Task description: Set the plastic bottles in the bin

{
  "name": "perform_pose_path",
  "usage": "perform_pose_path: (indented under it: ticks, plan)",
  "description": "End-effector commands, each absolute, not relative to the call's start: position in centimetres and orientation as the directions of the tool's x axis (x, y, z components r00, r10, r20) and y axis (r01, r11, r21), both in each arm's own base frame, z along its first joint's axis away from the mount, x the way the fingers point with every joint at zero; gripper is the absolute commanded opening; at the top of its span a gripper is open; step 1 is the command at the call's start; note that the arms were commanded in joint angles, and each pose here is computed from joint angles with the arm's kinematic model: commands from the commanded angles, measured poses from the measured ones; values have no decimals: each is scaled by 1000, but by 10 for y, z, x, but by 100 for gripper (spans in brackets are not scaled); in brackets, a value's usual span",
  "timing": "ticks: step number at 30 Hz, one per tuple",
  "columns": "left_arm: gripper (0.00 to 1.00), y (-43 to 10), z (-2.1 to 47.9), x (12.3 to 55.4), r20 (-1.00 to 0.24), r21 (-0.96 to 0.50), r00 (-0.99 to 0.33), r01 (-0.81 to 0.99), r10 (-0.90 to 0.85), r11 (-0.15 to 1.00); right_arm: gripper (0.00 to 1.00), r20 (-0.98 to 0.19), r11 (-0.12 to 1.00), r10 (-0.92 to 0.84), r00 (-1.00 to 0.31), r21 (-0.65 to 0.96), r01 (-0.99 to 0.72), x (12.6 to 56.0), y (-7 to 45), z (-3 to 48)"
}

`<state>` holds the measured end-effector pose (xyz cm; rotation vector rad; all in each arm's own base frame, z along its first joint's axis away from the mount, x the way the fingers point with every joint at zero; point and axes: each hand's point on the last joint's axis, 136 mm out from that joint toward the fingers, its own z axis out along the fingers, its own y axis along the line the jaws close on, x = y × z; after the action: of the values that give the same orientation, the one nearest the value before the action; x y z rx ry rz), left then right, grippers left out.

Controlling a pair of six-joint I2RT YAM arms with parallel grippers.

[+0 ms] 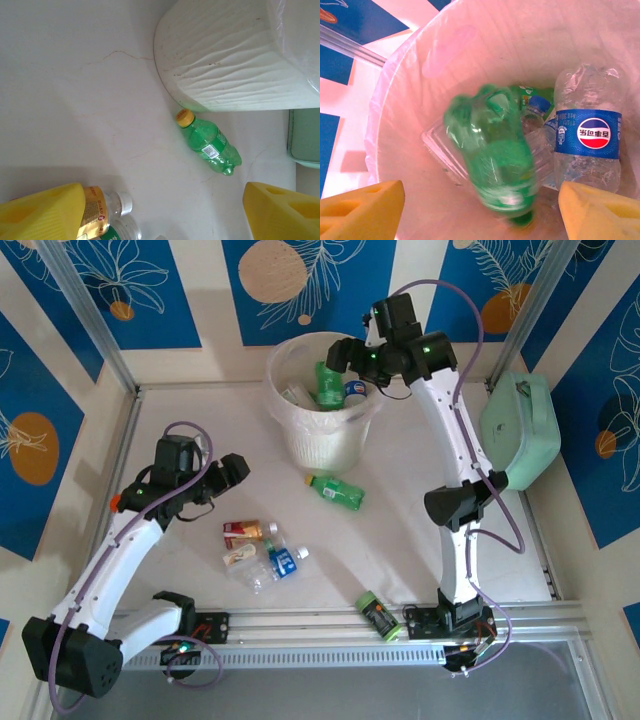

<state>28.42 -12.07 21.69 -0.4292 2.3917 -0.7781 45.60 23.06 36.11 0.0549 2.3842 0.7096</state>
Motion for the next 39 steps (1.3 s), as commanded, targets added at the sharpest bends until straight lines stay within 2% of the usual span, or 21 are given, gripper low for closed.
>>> perform_pose_path:
  ticks: [1,8,13,18,22,29,34,39]
  plan:
    - [83,-120,211,279,-410,-614,-797,-119,-444,781,83,-594,823,226,-772,540,-175,447,230,387]
    - [83,-117,201,265,-384,-585,-824,-132,-417,800,82,-646,824,161,-746,504,-259,417,239,406]
    - [83,-104,185,245,-349,-523,-831,-211,-434,826,82,-721,822,33,-692,414,-392,369,263,414]
    - [83,-94,170,225,-307,-499,-811,-308,-498,810,82,-726,784,-42,-686,402,-473,315,283,396]
    - [83,-95,151,214,-253,-495,-805,-369,-537,787,82,-688,777,-58,-723,424,-466,287,285,368]
    - [83,-107,126,210,-172,-496,-806,-426,-567,756,82,-617,793,-55,-785,451,-410,263,282,329]
    - [83,-102,118,200,-168,-413,-831,-429,-530,803,82,-591,801,-57,-804,454,-391,256,282,315]
    - [83,-98,125,180,-215,-319,-885,-336,-413,886,82,-582,805,-55,-811,455,-381,256,280,307]
